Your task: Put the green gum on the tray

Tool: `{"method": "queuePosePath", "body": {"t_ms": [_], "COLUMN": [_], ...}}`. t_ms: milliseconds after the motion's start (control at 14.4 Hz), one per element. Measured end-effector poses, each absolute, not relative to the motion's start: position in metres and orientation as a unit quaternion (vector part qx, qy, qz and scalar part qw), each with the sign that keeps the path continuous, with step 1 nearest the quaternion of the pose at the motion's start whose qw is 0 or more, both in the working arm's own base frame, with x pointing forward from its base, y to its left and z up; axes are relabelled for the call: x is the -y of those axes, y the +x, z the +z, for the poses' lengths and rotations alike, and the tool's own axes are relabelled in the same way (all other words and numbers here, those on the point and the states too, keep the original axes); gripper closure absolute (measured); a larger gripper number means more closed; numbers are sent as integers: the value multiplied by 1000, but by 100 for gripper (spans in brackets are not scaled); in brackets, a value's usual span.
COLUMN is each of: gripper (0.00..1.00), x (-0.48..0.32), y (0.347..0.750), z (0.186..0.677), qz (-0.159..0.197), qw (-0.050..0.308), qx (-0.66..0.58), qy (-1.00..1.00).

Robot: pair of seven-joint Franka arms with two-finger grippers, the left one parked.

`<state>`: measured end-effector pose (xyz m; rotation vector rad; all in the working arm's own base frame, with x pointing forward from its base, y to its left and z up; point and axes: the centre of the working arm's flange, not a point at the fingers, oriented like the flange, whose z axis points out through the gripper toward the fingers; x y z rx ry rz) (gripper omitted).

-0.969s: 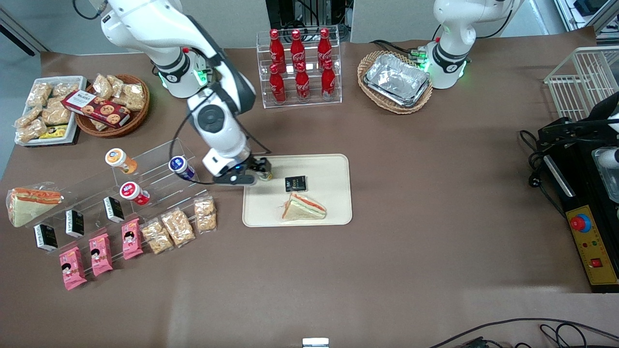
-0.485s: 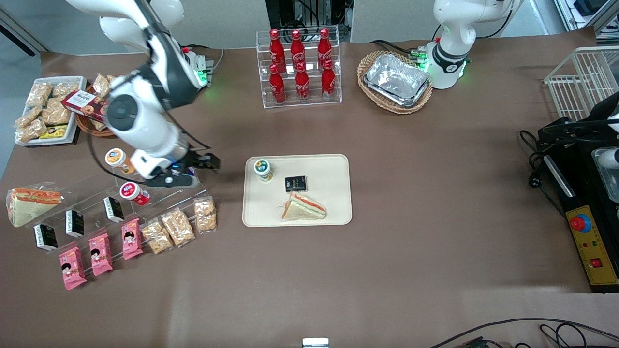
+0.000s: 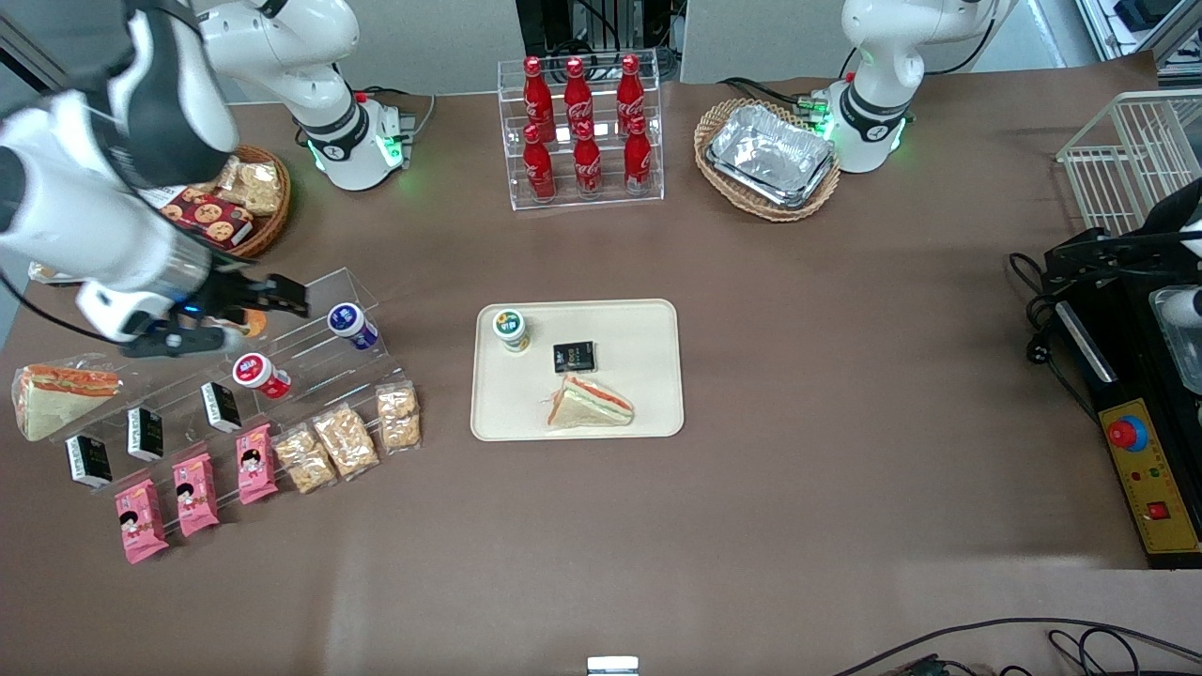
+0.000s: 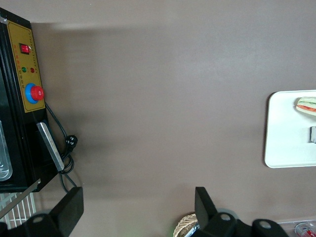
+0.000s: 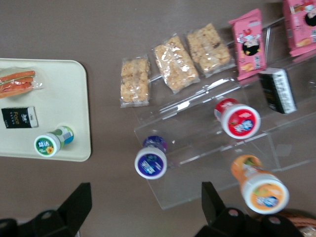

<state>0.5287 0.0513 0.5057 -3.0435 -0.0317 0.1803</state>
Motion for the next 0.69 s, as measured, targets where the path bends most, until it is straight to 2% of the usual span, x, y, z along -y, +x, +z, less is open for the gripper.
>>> {"method": "queuePosePath", "body": {"t_ms": [692], "gripper": [0], "x": [4], "y": [529], "z": [627], "qz": [47], "qw": [51], "qx": [11], "qy": [-998]}}
